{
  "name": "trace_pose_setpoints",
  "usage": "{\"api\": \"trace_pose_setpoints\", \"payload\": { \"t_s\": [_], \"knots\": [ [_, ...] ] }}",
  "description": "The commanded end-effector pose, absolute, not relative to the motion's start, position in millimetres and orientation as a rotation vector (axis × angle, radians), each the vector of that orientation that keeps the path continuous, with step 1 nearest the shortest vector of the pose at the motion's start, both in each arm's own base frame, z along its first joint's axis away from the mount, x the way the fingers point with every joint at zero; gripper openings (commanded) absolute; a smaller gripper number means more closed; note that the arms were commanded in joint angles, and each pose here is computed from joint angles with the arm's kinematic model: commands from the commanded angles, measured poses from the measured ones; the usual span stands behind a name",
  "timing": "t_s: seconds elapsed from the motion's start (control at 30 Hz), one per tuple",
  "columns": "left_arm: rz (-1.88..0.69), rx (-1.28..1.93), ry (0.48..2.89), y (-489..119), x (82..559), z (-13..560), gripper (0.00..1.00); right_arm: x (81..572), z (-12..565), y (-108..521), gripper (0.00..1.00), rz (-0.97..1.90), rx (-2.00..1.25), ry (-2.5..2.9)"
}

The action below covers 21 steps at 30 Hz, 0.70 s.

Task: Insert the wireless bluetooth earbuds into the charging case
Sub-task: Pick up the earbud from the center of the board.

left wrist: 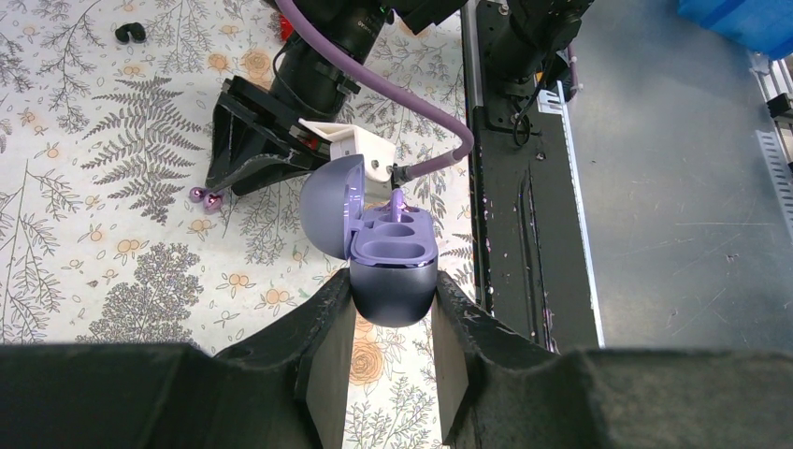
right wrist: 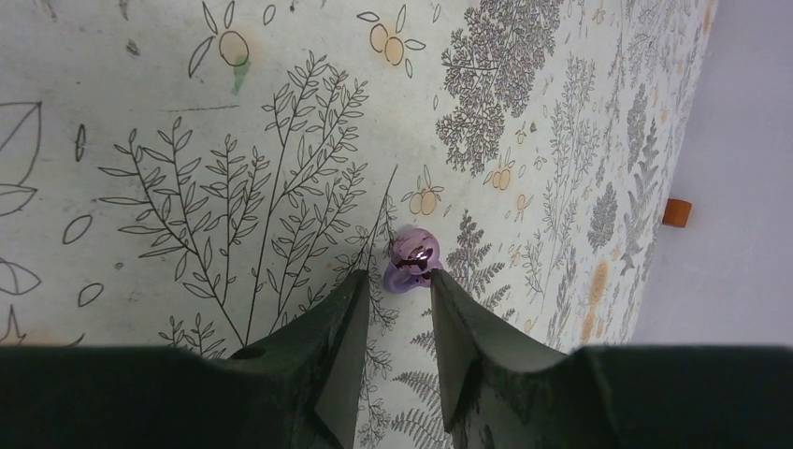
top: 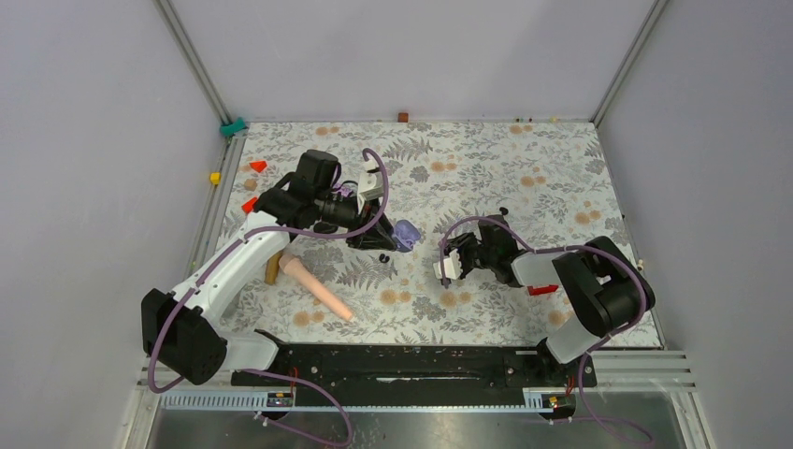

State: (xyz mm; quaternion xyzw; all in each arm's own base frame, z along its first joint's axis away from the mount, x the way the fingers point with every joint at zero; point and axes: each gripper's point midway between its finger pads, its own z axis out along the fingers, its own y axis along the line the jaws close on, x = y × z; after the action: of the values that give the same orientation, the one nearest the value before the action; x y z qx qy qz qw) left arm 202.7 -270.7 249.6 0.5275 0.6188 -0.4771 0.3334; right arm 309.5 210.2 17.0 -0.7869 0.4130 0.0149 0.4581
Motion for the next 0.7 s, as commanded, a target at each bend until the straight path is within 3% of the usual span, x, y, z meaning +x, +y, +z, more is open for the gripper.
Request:
{"api": "trace_pose_setpoints", "payload": {
  "t_s": [0.0, 0.2, 0.67],
  "knots": [
    [-1.216, 1.390, 1.519, -269.6, 203.2, 269.3, 0.00, 308.6, 7.2, 208.9, 0.38, 0.026, -1.994, 0.969],
    [-1.217, 1.389, 1.520, -269.4, 203.4, 269.4, 0.00, 306.4, 4.5, 205.8, 0.32, 0.011, -2.015, 0.959],
    [-1.212, 1.387, 1.523, -269.2, 204.8, 269.0, 0.00, 305.7, -3.0, 204.4, 0.33, 0.017, -2.076, 0.943]
  ]
}}
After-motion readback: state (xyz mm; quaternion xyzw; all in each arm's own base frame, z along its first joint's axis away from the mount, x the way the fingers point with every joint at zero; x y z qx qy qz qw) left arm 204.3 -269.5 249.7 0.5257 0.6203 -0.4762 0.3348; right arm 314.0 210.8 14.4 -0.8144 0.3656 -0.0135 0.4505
